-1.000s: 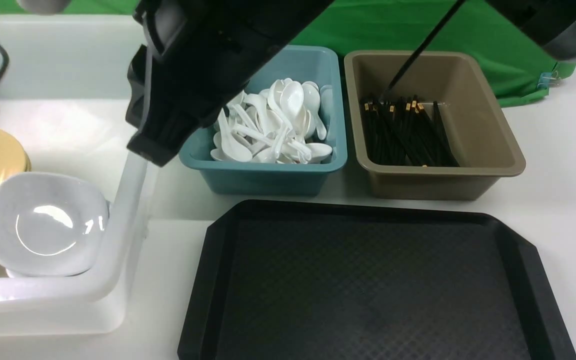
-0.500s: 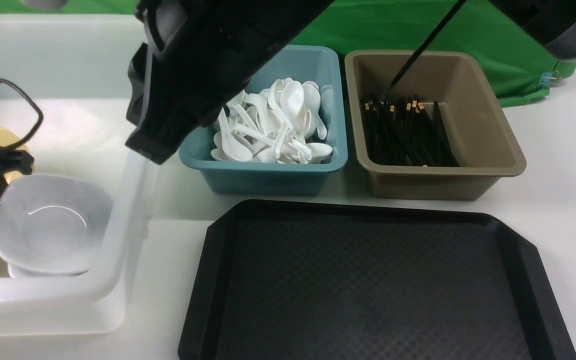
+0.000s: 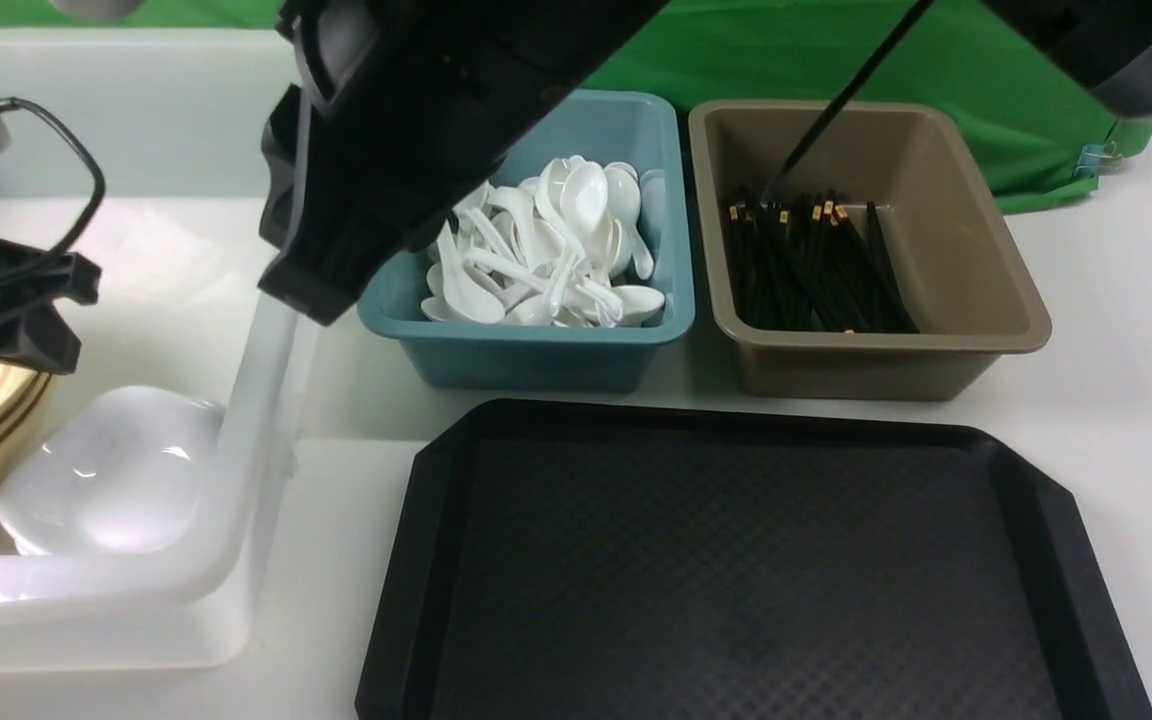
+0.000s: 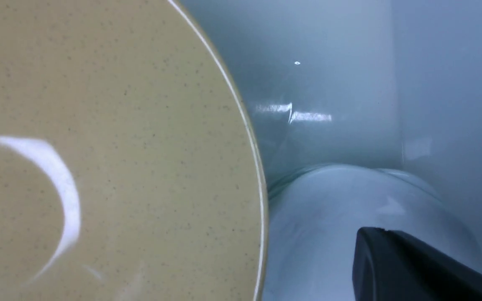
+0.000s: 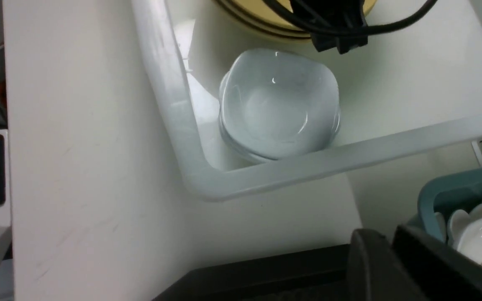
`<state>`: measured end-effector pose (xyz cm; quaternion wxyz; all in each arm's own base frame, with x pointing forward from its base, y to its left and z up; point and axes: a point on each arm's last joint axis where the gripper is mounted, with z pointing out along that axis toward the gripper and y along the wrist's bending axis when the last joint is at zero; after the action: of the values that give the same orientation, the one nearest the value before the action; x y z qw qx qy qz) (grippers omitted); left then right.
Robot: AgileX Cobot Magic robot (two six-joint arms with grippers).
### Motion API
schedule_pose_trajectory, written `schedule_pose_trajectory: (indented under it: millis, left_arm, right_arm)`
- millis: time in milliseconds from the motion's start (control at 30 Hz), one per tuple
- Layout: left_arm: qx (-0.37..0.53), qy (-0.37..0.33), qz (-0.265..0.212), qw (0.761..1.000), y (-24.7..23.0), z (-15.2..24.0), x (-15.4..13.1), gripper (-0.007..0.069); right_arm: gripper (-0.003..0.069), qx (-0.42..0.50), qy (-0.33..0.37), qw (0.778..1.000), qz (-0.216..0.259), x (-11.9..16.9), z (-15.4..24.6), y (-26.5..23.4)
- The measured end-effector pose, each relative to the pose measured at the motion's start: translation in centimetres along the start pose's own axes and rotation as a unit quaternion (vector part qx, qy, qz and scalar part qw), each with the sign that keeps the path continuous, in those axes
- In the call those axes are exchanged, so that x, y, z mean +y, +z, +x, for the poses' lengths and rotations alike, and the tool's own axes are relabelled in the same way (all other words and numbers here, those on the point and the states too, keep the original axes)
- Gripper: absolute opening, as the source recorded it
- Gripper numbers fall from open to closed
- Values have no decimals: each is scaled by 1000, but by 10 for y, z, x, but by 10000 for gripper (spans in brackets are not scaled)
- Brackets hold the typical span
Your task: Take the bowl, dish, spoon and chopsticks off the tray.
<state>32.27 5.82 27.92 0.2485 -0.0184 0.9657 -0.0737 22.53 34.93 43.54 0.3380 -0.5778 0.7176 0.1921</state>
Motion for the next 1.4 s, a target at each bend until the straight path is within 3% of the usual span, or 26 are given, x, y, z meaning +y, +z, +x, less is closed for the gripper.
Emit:
schedule_pose_trajectory:
  millis: [167, 233, 300, 367, 400, 467, 533, 667, 767, 867, 967, 1100, 1167, 1267, 1400]
  left_arm:
    - [-38, 21, 43, 998, -34, 1, -35, -20]
    - [-77, 66, 65, 993, -64, 6, -67, -20]
    - [-113, 107, 87, 984, -89, 13, -94, -20]
    - [-168, 157, 114, 966, -126, 27, -121, -20]
    - [-177, 167, 119, 963, -133, 30, -126, -20]
    - [-224, 218, 157, 937, -171, 54, -148, -20]
    - [-258, 241, 179, 919, -199, 75, -154, -20]
    - [-314, 222, 207, 899, -228, 119, -146, -20]
    - [-346, 205, 207, 892, -228, 140, -136, -20]
    - [-385, 181, 200, 883, -213, 168, -123, -20]
    - [-404, 139, 198, 882, -183, 192, -111, -20]
    - [-406, 110, 192, 887, -153, 205, -103, -20]
    - [-404, 89, 192, 890, -137, 210, -100, -19]
    - [-402, 76, 193, 892, -127, 212, -98, -19]
    - [-409, 72, 192, 889, -128, 211, -98, -19]
  right_arm:
    - [70, 22, -2, 994, 106, -19, 5, -19]
    - [70, 14, 20, 983, 185, -37, 9, -55]
    - [70, -3, 47, 973, 226, -49, 14, -87]
    - [70, -49, 88, 954, 282, -57, 24, -152]
    - [70, -53, 89, 952, 287, -57, 25, -158]
    - [70, -96, 123, 928, 339, -49, 46, -227]
    - [69, -114, 132, 916, 361, -36, 63, -261]
    - [23, -176, 127, 899, 381, 2, 101, -302]
    - [10, -211, 124, 892, 380, 20, 127, -302]
    - [10, -287, 126, 872, 376, 51, 175, -299]
    - [10, -393, 122, 835, 364, 88, 234, -288]
    - [11, -445, 100, 819, 349, 108, 279, -258]
    - [13, -498, 73, 795, 337, 122, 307, -239]
    - [27, -541, 50, 772, 330, 132, 322, -230]
    - [67, -559, 39, 762, 325, 134, 327, -225]
